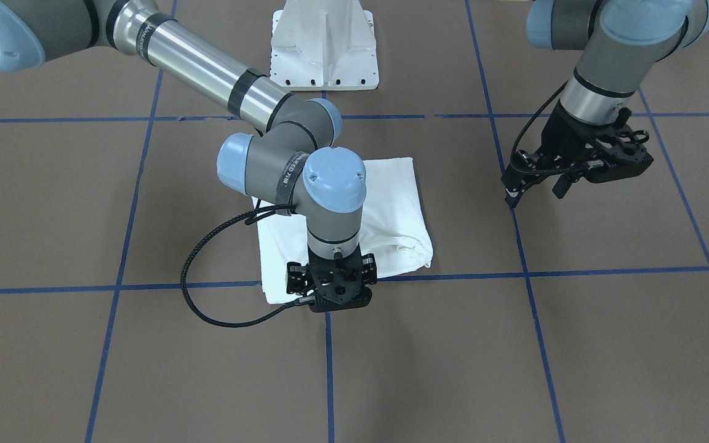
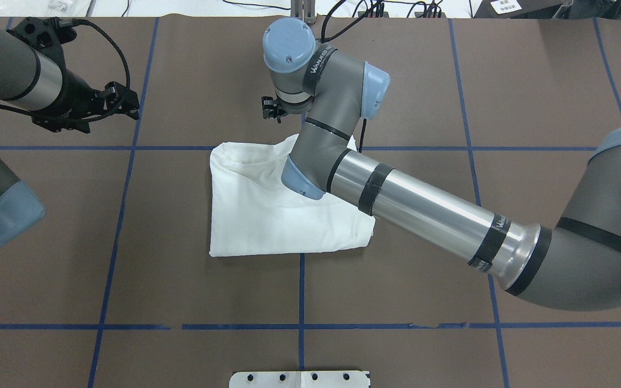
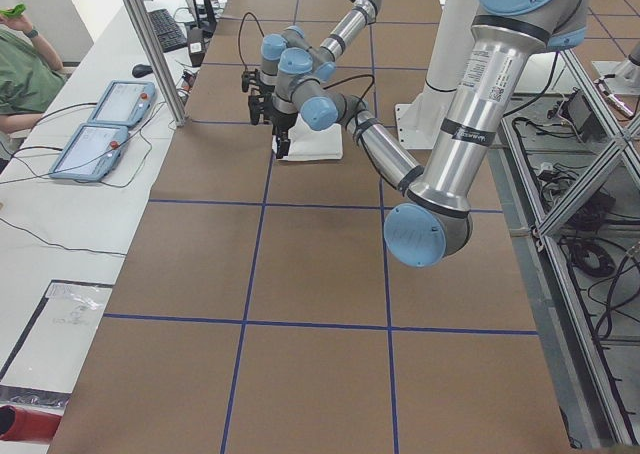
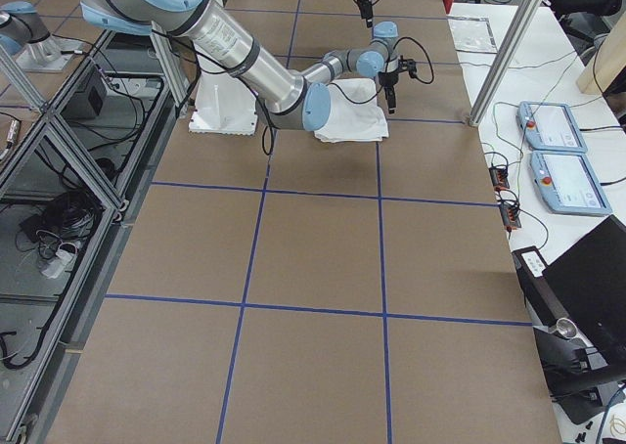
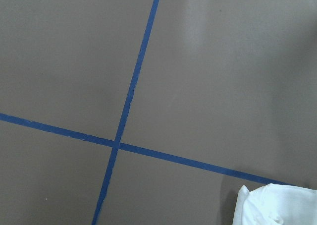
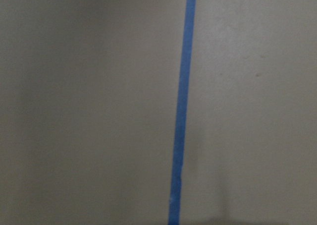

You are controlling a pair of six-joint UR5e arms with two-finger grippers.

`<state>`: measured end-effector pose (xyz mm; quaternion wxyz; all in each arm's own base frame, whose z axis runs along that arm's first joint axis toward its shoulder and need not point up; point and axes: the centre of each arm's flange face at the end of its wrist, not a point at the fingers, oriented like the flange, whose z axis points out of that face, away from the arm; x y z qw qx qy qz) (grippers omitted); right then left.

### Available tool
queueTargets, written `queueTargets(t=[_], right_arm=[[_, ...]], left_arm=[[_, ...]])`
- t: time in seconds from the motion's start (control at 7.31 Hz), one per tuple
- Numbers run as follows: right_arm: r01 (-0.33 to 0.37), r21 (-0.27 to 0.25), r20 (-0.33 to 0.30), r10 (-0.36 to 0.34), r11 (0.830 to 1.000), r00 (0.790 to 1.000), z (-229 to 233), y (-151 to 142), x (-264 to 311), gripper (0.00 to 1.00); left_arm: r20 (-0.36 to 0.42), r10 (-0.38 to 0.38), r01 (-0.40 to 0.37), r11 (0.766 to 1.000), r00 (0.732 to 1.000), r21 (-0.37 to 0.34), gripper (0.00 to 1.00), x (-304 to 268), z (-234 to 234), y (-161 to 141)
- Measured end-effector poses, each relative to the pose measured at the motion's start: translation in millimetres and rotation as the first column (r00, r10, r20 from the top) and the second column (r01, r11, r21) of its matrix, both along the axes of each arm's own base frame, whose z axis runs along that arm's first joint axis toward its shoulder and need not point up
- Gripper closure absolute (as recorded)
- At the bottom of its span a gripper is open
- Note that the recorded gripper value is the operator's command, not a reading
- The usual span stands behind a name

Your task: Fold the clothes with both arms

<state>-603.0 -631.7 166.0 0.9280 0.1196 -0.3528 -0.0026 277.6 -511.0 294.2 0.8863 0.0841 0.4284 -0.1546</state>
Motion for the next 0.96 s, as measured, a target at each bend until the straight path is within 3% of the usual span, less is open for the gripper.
queueTargets(t=[0.41,0.68,0.96], right_arm=[[0.107,-0.003,-0.046,-0.107,0.994,0.993,38.8,-41.0,160.8,0.0],[0.177,0.025,-0.069,-0.175,0.984,0.982,130.9,-56.4,299.2,0.0],[0.268,0.036,-0.087,-0.264,0.963,0.961,249.0,-43.8,440.5,0.0]], left_arm=[[0.095,0.075,-0.087,0.988,0.993,0.13,0.0,-57.3,24.6,-21.0],[0.233,0.143,-0.194,0.958,0.962,0.211,0.0,-132.5,60.4,-51.0],[0.353,0.229,-0.328,0.911,0.907,0.251,0.0,-212.8,114.7,-82.1]])
